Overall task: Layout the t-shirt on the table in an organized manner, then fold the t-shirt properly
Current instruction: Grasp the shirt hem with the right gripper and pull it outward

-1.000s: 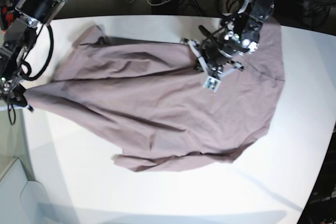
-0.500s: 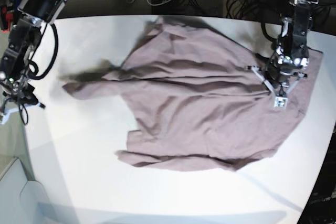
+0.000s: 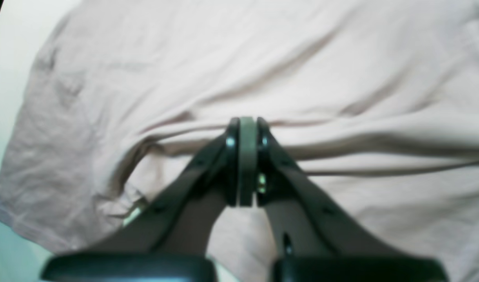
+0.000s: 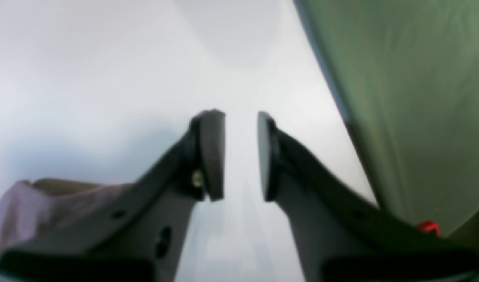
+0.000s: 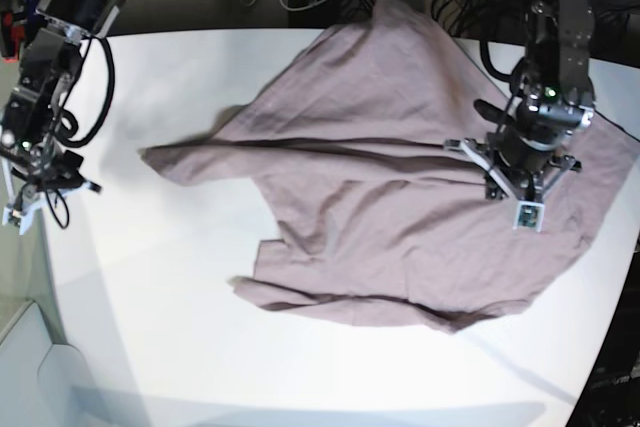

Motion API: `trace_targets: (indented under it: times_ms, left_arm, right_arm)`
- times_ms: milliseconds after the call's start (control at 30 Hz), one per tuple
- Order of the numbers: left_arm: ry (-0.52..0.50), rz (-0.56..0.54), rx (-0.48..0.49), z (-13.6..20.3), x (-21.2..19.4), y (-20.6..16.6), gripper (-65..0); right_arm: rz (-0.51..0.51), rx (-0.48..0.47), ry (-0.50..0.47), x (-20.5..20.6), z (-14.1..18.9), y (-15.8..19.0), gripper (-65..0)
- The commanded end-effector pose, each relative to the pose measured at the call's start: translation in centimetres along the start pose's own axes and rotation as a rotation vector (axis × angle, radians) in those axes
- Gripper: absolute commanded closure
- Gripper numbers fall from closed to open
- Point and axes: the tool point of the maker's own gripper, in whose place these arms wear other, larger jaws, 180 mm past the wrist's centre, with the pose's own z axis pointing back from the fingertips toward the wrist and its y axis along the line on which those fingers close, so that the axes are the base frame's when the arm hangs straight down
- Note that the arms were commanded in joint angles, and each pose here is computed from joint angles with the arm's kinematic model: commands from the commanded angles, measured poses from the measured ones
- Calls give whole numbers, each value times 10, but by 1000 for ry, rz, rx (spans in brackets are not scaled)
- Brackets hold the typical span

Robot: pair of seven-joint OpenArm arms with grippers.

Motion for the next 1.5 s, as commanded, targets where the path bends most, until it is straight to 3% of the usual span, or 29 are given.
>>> trace_targets:
  times_ms: [0, 167, 300, 400, 600, 900, 1033, 1267, 1333, 1467]
  left_arm:
    - [3, 2, -31, 4, -1, -12, -2]
    - [97, -109, -222, 9, -39, -80, -2]
    - [167, -232, -339, 20, -70, -119, -2]
    - [215, -285, -369, 23, -89, -126, -2]
    - [364, -305, -300, 3, -138, -94, -2]
    - [412, -331, -211, -16, -174, -45, -2]
    - [431, -360, -181, -14, -178, -26, -2]
    - [439, -303, -103, -8, -178, 8, -2]
    - [432, -277, -69, -8, -174, 21, -2]
    - [431, -242, -34, -5, -175, 33, -2]
  right_arm:
    - [13, -8, -75, 22, 9, -3, -201]
    - [132, 42, -135, 33, 25, 16, -228]
    - [133, 62, -139, 32, 27, 25, -228]
    - [141, 73, -137, 31, 26, 30, -228]
    - [232, 139, -140, 29, 28, 66, -227]
    - [369, 267, -199, 44, 43, 137, -227]
    - [436, 361, -252, 57, 59, 189, -227]
    - [423, 477, -155, 59, 31, 266, -217]
    - [410, 503, -139, 56, 18, 284, -178]
    - [389, 541, -119, 49, -3, 311, 0]
